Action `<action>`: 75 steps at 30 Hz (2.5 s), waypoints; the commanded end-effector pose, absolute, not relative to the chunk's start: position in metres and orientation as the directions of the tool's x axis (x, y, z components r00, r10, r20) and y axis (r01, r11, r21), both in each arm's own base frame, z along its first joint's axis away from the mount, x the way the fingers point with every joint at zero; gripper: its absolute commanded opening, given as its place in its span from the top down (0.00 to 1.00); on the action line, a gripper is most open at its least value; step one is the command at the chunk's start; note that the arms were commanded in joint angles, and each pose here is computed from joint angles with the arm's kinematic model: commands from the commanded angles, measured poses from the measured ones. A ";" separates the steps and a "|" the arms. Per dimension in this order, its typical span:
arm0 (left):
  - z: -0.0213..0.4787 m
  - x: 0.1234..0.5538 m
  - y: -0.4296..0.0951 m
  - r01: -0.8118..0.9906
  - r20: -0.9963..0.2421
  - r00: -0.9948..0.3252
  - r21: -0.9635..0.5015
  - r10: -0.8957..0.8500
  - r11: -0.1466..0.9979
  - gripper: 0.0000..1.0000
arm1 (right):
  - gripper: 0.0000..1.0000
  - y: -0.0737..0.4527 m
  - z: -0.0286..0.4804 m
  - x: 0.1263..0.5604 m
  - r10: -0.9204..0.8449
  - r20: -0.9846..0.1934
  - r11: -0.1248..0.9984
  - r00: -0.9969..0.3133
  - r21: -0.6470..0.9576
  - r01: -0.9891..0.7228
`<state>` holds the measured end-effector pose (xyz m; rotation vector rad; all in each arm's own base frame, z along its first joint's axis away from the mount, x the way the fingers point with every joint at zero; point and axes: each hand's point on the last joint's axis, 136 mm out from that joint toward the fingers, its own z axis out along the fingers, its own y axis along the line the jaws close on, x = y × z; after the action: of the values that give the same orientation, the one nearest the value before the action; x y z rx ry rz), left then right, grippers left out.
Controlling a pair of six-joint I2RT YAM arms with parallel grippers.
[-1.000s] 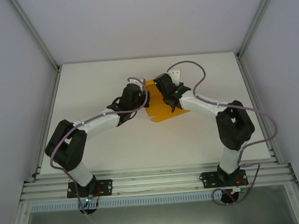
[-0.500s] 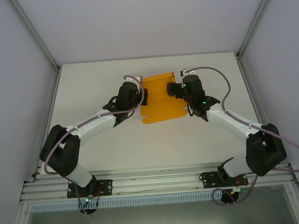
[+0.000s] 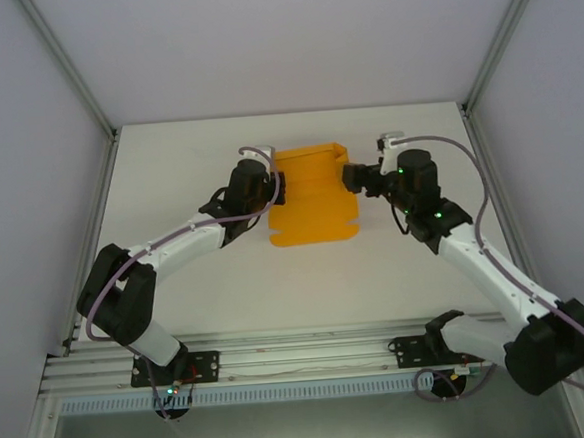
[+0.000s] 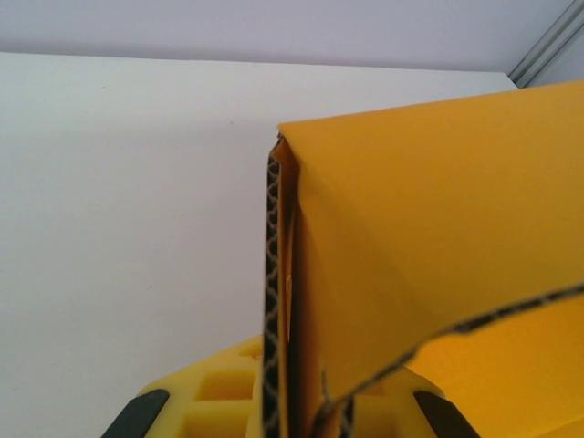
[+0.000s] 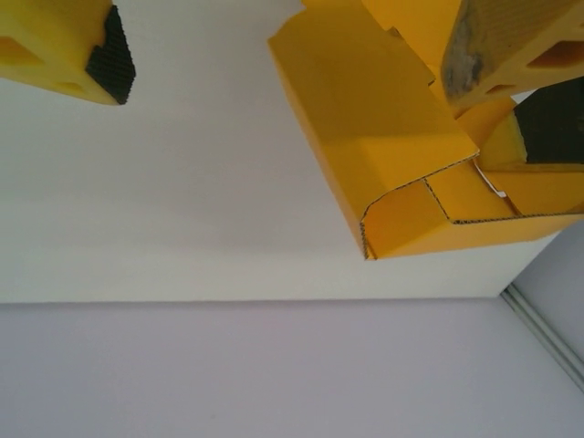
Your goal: Assemble paper box
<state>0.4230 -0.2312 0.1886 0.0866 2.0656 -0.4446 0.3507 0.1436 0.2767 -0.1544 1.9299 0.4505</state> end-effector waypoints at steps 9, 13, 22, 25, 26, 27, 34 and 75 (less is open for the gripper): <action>0.196 0.420 -0.231 0.272 -0.859 -0.502 -0.265 -0.099 0.925 1.00 | 0.29 0.121 0.253 0.340 0.076 -0.859 0.879 -0.507 0.298 -0.373; 0.197 0.418 -0.234 0.289 -0.859 -0.503 -0.271 -0.095 0.918 1.00 | 0.30 0.144 0.248 0.343 -0.009 -0.855 0.812 -0.519 0.297 -0.503; 0.199 0.413 -0.243 0.343 -0.858 -0.508 -0.285 -0.078 0.895 1.00 | 0.39 0.165 0.242 0.353 -0.079 -0.836 0.733 -0.543 0.321 -0.600; 0.201 0.413 -0.247 0.366 -0.859 -0.508 -0.290 -0.072 0.884 1.00 | 0.42 0.168 0.239 0.354 -0.099 -0.830 0.722 -0.549 0.320 -0.613; 0.201 0.412 -0.248 0.371 -0.859 -0.508 -0.291 -0.070 0.882 1.00 | 0.42 0.169 0.237 0.355 -0.101 -0.826 0.718 -0.554 0.324 -0.616; 0.202 0.412 -0.248 0.373 -0.860 -0.505 -0.292 -0.071 0.881 1.00 | 0.42 0.170 0.237 0.356 -0.103 -0.824 0.714 -0.557 0.329 -0.618; 0.207 0.412 -0.253 0.392 -0.863 -0.500 -0.298 -0.070 0.870 1.00 | 0.43 0.185 0.234 0.359 -0.098 -0.807 0.658 -0.582 0.386 -0.647; 0.233 0.399 -0.265 0.425 -0.893 -0.446 -0.262 -0.051 0.867 1.00 | 0.84 0.153 0.178 0.447 -0.001 -0.811 0.983 -0.585 -0.107 0.147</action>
<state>0.4088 -0.2469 0.1802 0.2091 2.1035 -0.4541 0.4380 0.1893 0.1771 -0.0499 2.2299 0.0053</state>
